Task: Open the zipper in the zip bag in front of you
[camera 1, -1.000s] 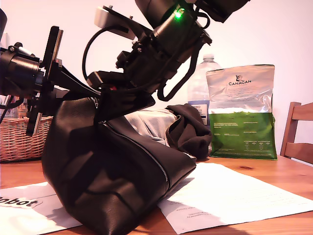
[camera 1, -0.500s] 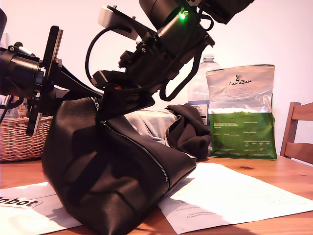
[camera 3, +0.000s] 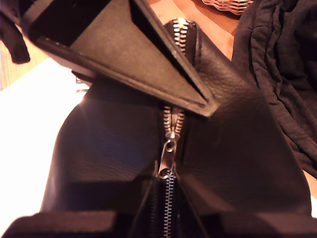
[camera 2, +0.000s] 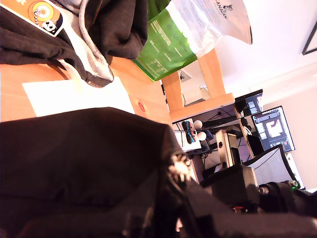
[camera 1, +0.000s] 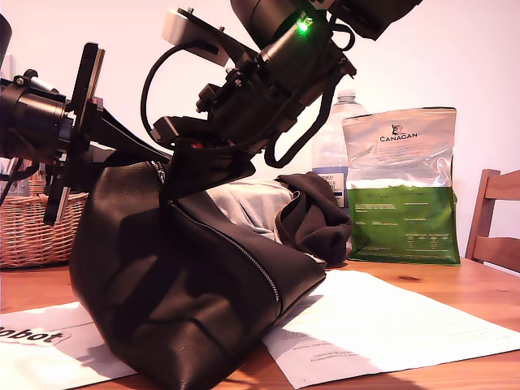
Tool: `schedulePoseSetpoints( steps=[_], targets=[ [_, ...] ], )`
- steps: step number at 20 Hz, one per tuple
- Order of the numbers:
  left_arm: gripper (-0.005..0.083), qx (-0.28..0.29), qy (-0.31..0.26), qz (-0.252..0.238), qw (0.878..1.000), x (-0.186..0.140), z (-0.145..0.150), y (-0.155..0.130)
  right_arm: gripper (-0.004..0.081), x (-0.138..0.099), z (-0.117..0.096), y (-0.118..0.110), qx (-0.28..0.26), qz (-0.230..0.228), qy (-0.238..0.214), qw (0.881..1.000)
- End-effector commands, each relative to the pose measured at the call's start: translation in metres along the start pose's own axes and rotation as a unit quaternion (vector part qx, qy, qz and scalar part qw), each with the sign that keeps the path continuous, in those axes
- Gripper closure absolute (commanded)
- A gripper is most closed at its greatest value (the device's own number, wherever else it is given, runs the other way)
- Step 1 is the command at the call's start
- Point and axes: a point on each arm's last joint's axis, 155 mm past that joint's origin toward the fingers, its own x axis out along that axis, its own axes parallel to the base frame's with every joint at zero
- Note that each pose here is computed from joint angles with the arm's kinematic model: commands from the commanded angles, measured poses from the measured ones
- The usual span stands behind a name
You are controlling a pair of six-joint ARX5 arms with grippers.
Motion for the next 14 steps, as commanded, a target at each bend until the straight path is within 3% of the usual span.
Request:
schedulePoseSetpoints(
  steps=[1, 4, 7, 14],
  targets=[
    [0.0798, 0.013, 0.003, -0.012, 1.000, 0.0001, -0.0009, -0.0061, 0.0683, -0.0055, 0.0109, -0.0041, -0.006, -0.007, -0.014, 1.000],
    [0.0798, 0.015, 0.012, -0.019, 1.000, 0.0000, -0.0043, -0.0087, 0.0608, -0.0069, 0.0101, -0.0083, -0.011, -0.003, -0.017, 1.000],
    [0.0798, 0.020, 0.015, -0.024, 0.999, -0.0001, -0.0051, -0.0108, 0.0608, -0.0092, 0.0114, -0.0056, -0.005, 0.025, -0.027, 0.999],
    [0.0798, 0.028, 0.014, -0.031, 0.999, -0.0003, -0.0043, -0.0148, 0.0569, -0.0105, 0.0092, -0.0131, -0.008, 0.019, -0.026, 0.999]
  ],
)
